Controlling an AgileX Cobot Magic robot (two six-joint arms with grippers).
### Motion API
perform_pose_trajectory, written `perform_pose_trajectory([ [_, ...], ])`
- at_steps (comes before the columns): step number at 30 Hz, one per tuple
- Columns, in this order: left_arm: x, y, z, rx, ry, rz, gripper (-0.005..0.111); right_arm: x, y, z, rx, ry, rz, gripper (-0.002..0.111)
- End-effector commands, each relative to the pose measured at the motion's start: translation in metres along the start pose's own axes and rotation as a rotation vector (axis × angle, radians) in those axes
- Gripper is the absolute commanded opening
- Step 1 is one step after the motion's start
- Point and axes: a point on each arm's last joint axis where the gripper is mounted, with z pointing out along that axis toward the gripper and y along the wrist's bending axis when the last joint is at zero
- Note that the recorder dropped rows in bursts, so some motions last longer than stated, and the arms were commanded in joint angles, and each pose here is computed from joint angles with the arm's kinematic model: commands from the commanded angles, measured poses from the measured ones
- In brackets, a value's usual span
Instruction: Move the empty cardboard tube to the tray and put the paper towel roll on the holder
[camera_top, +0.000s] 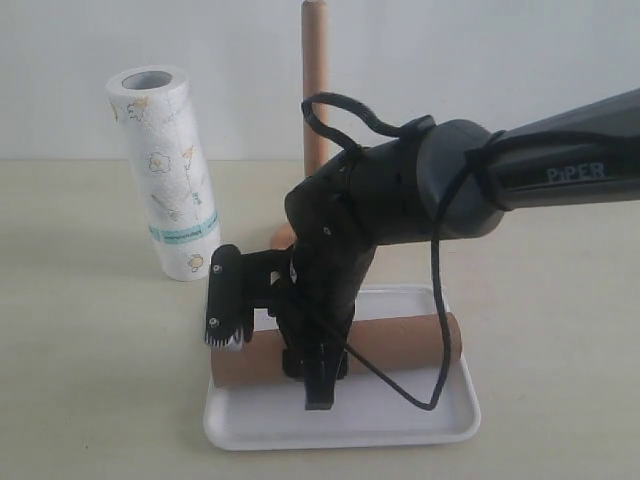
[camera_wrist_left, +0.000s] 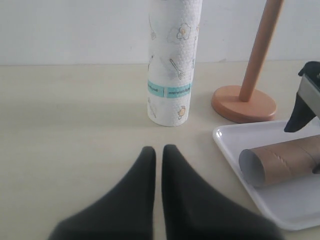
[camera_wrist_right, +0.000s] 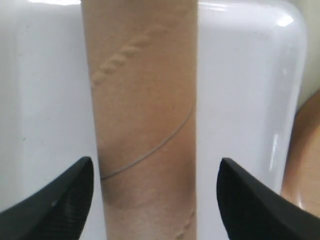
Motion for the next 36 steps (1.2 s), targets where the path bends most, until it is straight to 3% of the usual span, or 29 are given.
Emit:
perform_pose_trajectory([
  [1, 0.001, 0.000, 0.000, 0.002, 0.003, -0.003, 0.004, -0.001, -0.007, -0.023, 0.060, -0.023, 0.008, 0.066],
  [9, 0.001, 0.000, 0.000, 0.002, 0.003, -0.003, 0.004, -0.001, -0.014, -0.069, 0.151, -0.084, 0.042, 0.066],
  [18, 0.001, 0.000, 0.000, 0.002, 0.003, -0.003, 0.004, 0.014, -0.011, -0.162, 0.268, -0.189, 0.185, 0.065],
  [22, 0.001, 0.000, 0.000, 0.002, 0.003, -0.003, 0.004, 0.027, -0.002, -0.205, 0.297, -0.249, 0.337, 0.043],
  [26, 0.001, 0.000, 0.000, 0.002, 0.003, -0.003, 0.004, 0.042, 0.010, -0.235, 0.284, -0.266, 0.501, 0.005],
  [27, 0.001, 0.000, 0.000, 0.002, 0.003, -0.003, 0.004, 0.045, 0.013, -0.241, 0.274, -0.268, 0.557, 0.000],
  [33, 0.001, 0.000, 0.000, 0.002, 0.003, -0.003, 0.004, 0.059, 0.026, -0.258, 0.210, -0.271, 0.908, 0.000],
  [36, 0.001, 0.000, 0.000, 0.002, 0.003, -0.003, 0.004, 0.060, 0.030, -0.257, 0.170, -0.241, 0.972, 0.000],
])
